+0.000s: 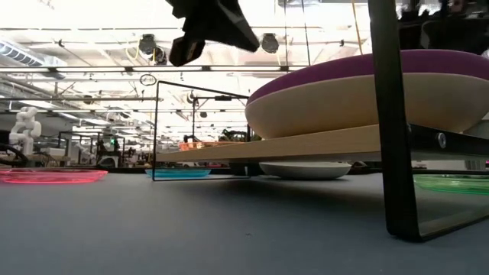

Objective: Place and stack plates onto a shelf
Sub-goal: Adjust the small orange plate on the shelf

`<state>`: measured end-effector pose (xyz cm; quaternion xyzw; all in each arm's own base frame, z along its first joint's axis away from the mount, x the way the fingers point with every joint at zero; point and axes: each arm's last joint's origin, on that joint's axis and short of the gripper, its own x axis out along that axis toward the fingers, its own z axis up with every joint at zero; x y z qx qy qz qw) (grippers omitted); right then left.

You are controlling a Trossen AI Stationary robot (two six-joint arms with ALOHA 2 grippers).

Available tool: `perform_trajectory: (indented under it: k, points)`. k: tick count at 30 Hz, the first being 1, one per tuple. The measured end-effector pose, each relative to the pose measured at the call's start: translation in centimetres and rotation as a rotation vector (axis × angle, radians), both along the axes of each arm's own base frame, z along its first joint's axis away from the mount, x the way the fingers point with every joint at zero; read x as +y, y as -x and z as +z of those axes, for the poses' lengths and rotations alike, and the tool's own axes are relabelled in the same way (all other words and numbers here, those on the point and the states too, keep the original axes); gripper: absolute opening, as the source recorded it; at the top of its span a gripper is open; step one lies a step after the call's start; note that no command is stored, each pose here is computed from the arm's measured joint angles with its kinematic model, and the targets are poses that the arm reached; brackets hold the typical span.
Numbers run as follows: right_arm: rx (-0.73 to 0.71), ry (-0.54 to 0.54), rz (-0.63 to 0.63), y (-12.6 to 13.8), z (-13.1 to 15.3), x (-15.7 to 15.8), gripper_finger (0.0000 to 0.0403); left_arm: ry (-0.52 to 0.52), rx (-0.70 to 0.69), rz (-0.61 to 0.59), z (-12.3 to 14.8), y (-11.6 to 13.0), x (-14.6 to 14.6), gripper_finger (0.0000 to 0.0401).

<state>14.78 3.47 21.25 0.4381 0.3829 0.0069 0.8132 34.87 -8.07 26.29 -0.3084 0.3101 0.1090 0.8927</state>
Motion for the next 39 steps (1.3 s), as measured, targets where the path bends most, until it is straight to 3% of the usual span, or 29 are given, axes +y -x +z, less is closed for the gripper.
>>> perform_trajectory:
  k: [6, 10, 15, 22, 29, 39]
  points:
    - [0.038, -0.074, -0.136, -0.2, 0.1, -1.1, 0.0, -0.054, 0.039, 0.021, 0.2, 0.2, 2.2, 0.0023]
    - [0.014, -0.13, -0.2, -0.5, 1.5, -1.4, 0.0, -0.042, 0.105, 0.111, -0.2, 0.4, 4.8, 0.0023]
    - [-0.056, -0.064, -0.298, -0.8, 3.0, -2.0, 0.0, -0.1, 0.142, 0.152, -0.5, 0.3, 8.0, 0.0023]
    - [-0.062, -0.049, -0.361, -0.9, 3.1, -2.7, 0.0, -0.263, 0.233, 0.077, -2.1, -0.1, 11.5, 0.0023]
    - [-0.055, -0.059, -0.424, -0.9, 3.0, -2.8, 0.0, -0.285, 0.287, -0.001, -4.7, -1.4, 12.1, 0.0023]
    - [0.003, -0.002, -0.394, -0.5, 2.5, -2.8, 0.0, -0.284, 0.173, 0.072, -2.4, -1.2, 11.2, 0.0023]
